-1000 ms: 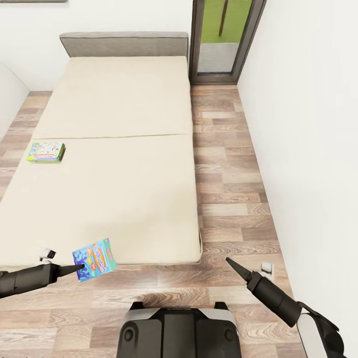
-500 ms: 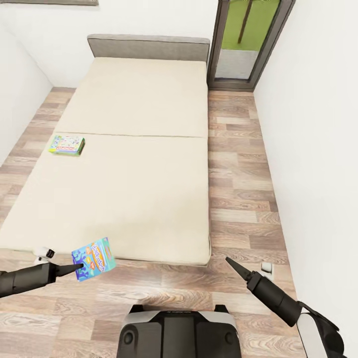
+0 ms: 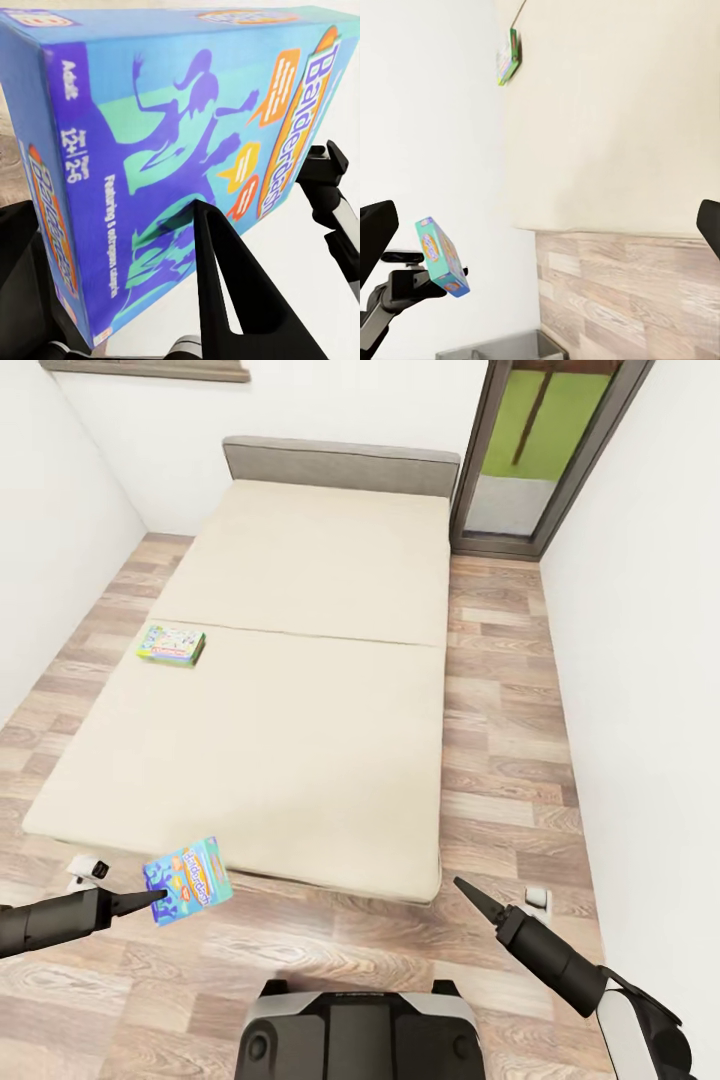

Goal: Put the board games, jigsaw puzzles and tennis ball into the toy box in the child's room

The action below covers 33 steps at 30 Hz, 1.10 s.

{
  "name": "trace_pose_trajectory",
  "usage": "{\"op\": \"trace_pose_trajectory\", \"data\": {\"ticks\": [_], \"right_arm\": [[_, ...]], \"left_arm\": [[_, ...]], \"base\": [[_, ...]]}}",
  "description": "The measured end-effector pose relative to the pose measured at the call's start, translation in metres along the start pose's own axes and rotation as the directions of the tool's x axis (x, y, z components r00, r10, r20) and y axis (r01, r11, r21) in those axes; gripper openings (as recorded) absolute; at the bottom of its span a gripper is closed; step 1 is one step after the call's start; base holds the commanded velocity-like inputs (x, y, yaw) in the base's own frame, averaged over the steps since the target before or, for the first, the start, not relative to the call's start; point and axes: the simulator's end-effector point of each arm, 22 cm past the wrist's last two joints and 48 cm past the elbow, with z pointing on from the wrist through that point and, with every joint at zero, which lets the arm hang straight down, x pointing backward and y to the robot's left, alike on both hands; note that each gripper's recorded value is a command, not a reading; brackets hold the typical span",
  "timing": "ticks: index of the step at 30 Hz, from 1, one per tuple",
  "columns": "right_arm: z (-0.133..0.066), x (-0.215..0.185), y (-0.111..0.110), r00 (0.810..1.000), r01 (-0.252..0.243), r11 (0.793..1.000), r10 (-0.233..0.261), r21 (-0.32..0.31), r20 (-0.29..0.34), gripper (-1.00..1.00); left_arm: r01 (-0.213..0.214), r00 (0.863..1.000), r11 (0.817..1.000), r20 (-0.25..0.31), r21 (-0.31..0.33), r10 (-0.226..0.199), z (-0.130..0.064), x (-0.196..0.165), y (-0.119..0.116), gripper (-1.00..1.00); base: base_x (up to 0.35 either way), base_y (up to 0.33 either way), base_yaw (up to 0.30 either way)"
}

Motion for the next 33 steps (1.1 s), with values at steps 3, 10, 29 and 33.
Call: {"op": "trace_pose_trajectory", "data": {"ticks": [3, 10, 29, 33], "right_arm": [[0.0, -0.001, 0.002, 1.0, 0.003, 1.0, -0.003, -0.004, 0.002, 1.0], [-0.001, -0.003, 0.007, 1.0, 0.011, 1.0, -0.011, -0.013, 0.006, 1.0], [-0.002, -0.01, 0.02, 0.999, 0.034, 0.999, -0.034, -0.033, 0.021, 1.0], [-0.002, -0.012, 0.022, 0.999, 0.043, 0.998, -0.042, -0.037, 0.027, 1.0]], "left_arm": [[-0.004, 1.0, 1.0, 0.002, 0.001, 0.004, -0.001, -0.001, -0.002, -1.0], [-0.015, 1.0, 1.0, 0.008, 0.005, 0.014, -0.002, -0.003, -0.006, -1.0], [-0.04, 0.999, 0.999, 0.022, 0.013, 0.04, -0.006, -0.009, -0.018, -1.0], [-0.046, 0.999, 0.999, 0.025, 0.015, 0.045, -0.007, -0.01, -0.021, -1.0]], "base": [[0.0, 0.0, 0.142], [0.0, 0.0, 0.127], [0.0, 0.0, 0.108], [0.0, 0.0, 0.103]]}}
